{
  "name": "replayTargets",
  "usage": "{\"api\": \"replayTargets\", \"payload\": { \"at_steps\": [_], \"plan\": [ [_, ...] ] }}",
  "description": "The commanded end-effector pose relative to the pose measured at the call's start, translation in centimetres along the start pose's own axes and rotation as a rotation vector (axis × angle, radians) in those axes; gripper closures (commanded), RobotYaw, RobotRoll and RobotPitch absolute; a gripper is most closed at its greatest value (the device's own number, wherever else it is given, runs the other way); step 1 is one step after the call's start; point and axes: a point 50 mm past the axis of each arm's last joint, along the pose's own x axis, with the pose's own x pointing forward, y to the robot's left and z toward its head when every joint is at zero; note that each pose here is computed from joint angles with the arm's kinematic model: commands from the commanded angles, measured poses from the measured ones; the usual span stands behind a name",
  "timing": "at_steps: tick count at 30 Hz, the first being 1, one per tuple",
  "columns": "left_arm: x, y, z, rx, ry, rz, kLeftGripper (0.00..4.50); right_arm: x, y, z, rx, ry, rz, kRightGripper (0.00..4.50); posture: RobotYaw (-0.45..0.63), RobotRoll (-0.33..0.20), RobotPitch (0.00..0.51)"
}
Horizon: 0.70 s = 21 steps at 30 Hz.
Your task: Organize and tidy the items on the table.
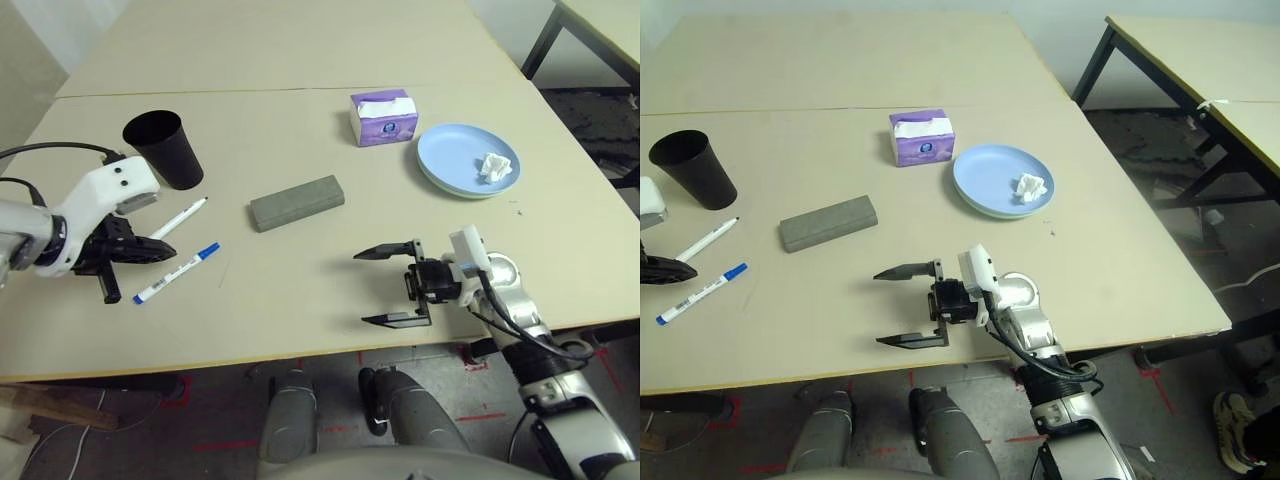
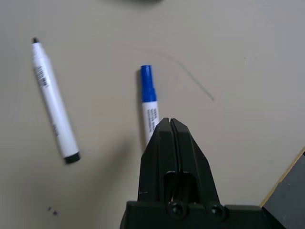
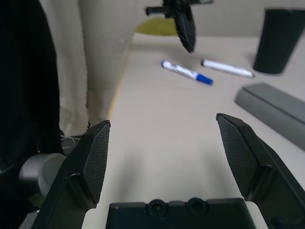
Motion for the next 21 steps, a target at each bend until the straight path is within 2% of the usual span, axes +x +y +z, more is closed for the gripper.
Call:
{"api": "replayTargets", "payload": {
  "at_steps": [1,4,13,21],
  "plan": [
    [0.8,-0.2,-0.1,0.008,0.025,0.004,4.07,-0.3,0.2,-0.1,0.024,0.031,-0.039,0.00,0.00,0.000,0.214],
    [1.2,0.0,-0.4,-0.006,0.044,0.014,3.22,-0.4,0.4,-0.1,0.036,0.035,-0.045,0.00,0.00,0.000,0.209],
    [3.0,0.1,-3.5,-0.080,0.130,0.023,0.09,0.0,0.4,0.9,0.036,-0.003,-0.071,0.00,-0.02,0.000,0.198],
    [4.6,-0.1,-5.0,-0.112,0.130,0.016,0.04,0.3,0.8,1.4,0.038,-0.016,-0.068,0.00,-0.03,0.000,0.188]
  ]
}}
